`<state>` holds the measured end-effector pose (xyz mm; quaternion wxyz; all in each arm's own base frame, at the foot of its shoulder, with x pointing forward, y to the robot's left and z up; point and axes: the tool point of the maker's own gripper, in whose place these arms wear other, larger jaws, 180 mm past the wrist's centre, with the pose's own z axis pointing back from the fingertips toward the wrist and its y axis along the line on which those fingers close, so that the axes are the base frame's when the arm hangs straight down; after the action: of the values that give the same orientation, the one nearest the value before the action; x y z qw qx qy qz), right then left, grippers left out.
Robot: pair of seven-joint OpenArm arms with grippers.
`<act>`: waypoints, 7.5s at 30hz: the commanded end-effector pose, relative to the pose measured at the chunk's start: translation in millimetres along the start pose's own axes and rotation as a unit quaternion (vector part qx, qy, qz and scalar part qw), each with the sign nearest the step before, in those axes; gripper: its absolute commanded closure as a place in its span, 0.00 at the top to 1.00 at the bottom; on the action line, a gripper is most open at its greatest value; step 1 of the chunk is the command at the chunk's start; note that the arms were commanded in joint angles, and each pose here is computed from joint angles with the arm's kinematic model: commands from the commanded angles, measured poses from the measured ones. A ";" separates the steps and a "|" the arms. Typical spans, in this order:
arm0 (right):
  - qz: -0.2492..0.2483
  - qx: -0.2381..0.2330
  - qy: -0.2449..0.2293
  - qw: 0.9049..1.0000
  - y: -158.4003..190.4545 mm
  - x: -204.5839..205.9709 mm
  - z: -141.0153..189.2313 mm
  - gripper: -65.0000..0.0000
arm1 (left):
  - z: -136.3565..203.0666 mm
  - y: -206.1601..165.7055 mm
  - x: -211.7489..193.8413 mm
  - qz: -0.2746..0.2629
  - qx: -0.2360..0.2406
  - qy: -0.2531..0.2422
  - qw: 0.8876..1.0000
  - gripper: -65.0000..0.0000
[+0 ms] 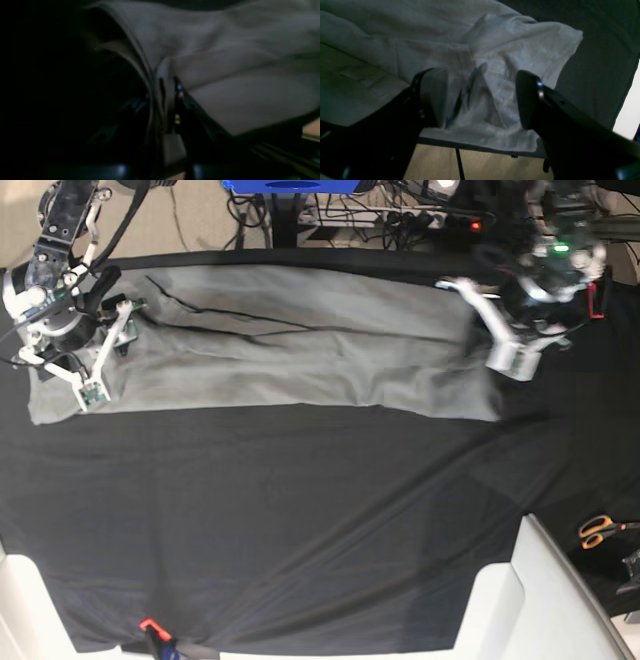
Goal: Fold the T-shirt properly
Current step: 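Carry the held hem with the left gripper toward the right gripper, then release the hem and raise the left gripper away from the shirt, then press the folded shirt flat with the right gripper, then withdraw, then grasp the shirt's loose end with the right gripper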
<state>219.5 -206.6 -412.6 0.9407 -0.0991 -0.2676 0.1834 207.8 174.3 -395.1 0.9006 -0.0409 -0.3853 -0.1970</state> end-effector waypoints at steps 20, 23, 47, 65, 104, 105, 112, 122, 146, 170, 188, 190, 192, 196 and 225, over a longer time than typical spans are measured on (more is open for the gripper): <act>0.000 -0.009 -0.019 1.000 -7.0 10.9 2.7 0.61 | -46.4 -179.9 75.8 -0.130 -0.170 -0.021 0.977 0.00; 0.000 -0.009 -0.019 1.000 -7.0 10.9 2.7 0.61 | -53.9 -200.5 71.4 -0.142 -0.196 -0.006 0.970 0.00; 0.002 -0.010 -0.019 1.000 -7.8 11.2 3.3 0.61 | -90.5 -256.9 59.8 -0.198 -0.259 0.043 0.944 0.00; 0.002 -0.012 -0.021 1.000 -9.3 14.0 3.1 0.61 | -74.4 -318.2 105.6 -0.196 -0.337 -0.005 0.921 0.49; 0.100 0.157 -0.103 0.977 114.7 111.7 -28.7 0.61 | 29.5 44.1 -83.1 0.066 0.093 0.130 0.985 0.00; 0.100 0.160 -0.100 0.977 115.7 111.4 -31.3 0.61 | 29.0 43.8 -82.7 0.065 0.093 0.130 0.985 0.00; 0.073 0.203 -0.098 0.971 128.8 115.4 -43.8 0.61 | 28.0 41.6 -83.3 0.073 0.093 0.129 0.985 0.00; 0.037 0.208 -0.081 0.974 121.4 101.5 -53.3 0.04 | 27.7 40.7 -84.0 0.076 0.093 0.130 0.984 0.00; -0.177 0.032 -0.126 0.976 -51.0 64.5 -11.6 0.61 | 28.1 41.3 -84.2 0.075 0.094 0.130 0.984 0.00; -0.533 0.132 -0.052 0.834 -165.3 -115.1 -46.3 1.00 | 29.3 40.2 -86.8 0.076 0.093 0.134 0.984 0.00; -0.451 0.242 0.095 0.854 -60.0 -128.0 -68.9 1.00 | 29.5 40.7 -87.3 0.073 0.094 0.135 0.984 0.00; -0.436 0.249 0.106 0.858 -54.6 -128.4 -68.3 1.00 | 29.5 40.7 -87.3 0.073 0.094 0.135 0.984 0.00; -0.413 0.252 0.116 0.868 -48.6 -132.1 -64.9 1.00 | 29.3 41.1 -86.9 0.073 0.095 0.135 0.984 0.00; -0.386 0.262 0.111 0.878 -32.0 -128.9 -60.2 1.00 | 29.0 40.5 -87.3 0.073 0.094 0.136 0.984 0.00; -0.342 0.289 0.123 0.886 -9.7 -115.3 -64.2 0.01 | 25.3 36.1 -105.5 0.089 0.085 0.155 0.980 0.00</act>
<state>188.5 -264.3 -506.4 0.9408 0.2758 -0.1607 -0.1141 133.7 245.0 -456.1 0.9672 0.0292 -0.2382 -0.0830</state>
